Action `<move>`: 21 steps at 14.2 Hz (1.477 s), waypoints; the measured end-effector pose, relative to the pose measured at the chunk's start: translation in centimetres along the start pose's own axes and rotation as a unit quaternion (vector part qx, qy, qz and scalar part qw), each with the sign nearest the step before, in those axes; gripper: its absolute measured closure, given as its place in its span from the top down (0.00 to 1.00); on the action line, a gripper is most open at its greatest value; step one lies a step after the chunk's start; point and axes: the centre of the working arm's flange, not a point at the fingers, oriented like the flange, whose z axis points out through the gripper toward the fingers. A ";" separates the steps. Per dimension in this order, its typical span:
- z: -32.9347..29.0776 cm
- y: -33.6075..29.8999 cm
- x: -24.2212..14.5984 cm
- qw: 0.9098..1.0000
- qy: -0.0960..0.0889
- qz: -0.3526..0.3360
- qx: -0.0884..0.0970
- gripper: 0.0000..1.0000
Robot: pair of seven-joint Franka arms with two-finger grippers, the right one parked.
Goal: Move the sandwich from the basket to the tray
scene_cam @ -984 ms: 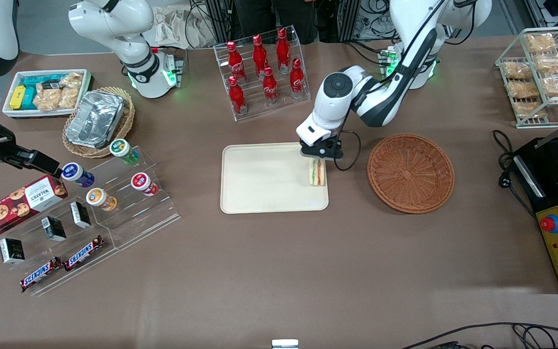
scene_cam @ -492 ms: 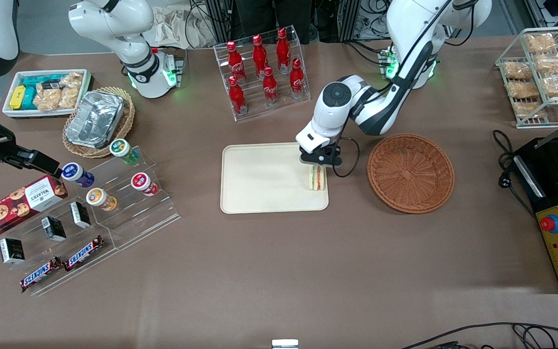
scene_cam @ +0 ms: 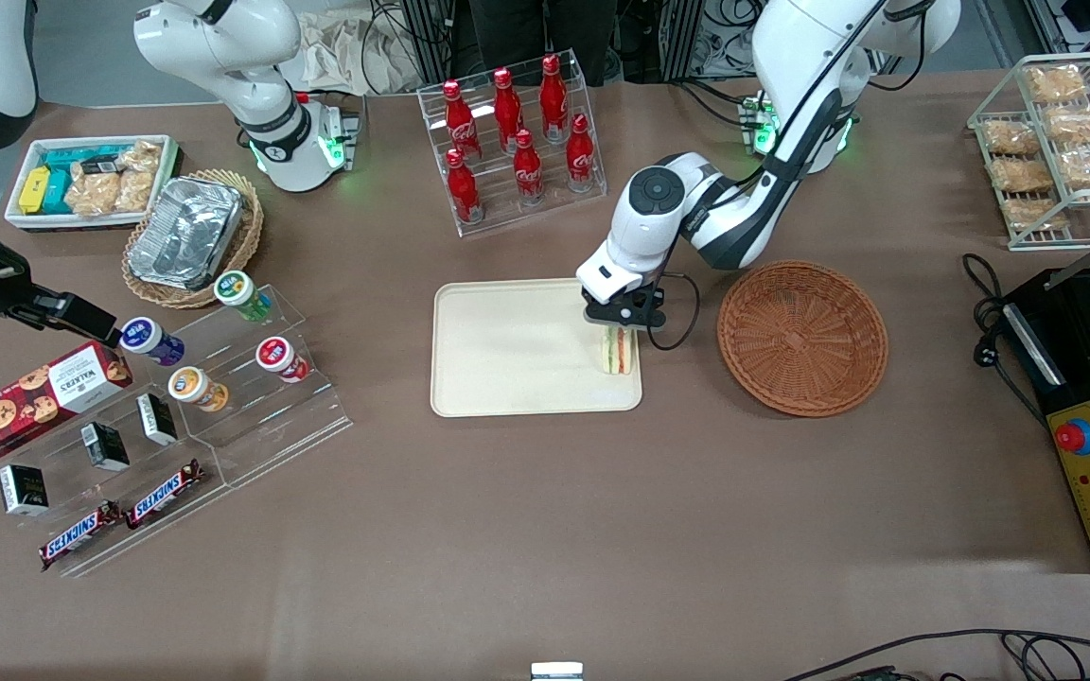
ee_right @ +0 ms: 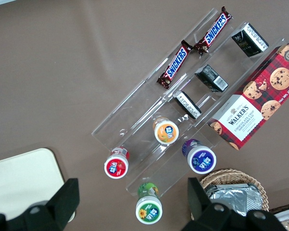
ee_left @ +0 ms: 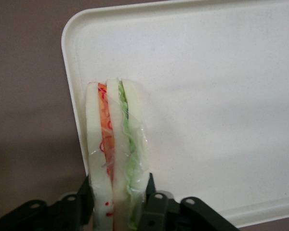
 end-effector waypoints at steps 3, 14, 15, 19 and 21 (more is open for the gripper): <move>-0.5 0.0 0.7 1.000 0.007 -0.018 -0.003 0.82; -23.6 -10.9 10.5 0.989 0.048 -0.112 0.081 1.00; -24.9 -12.5 11.2 0.990 0.032 -0.102 0.090 1.00; -29.2 -19.7 13.3 0.995 -0.002 -0.063 0.082 1.00; -31.1 -23.2 13.5 0.996 0.001 -0.051 0.075 1.00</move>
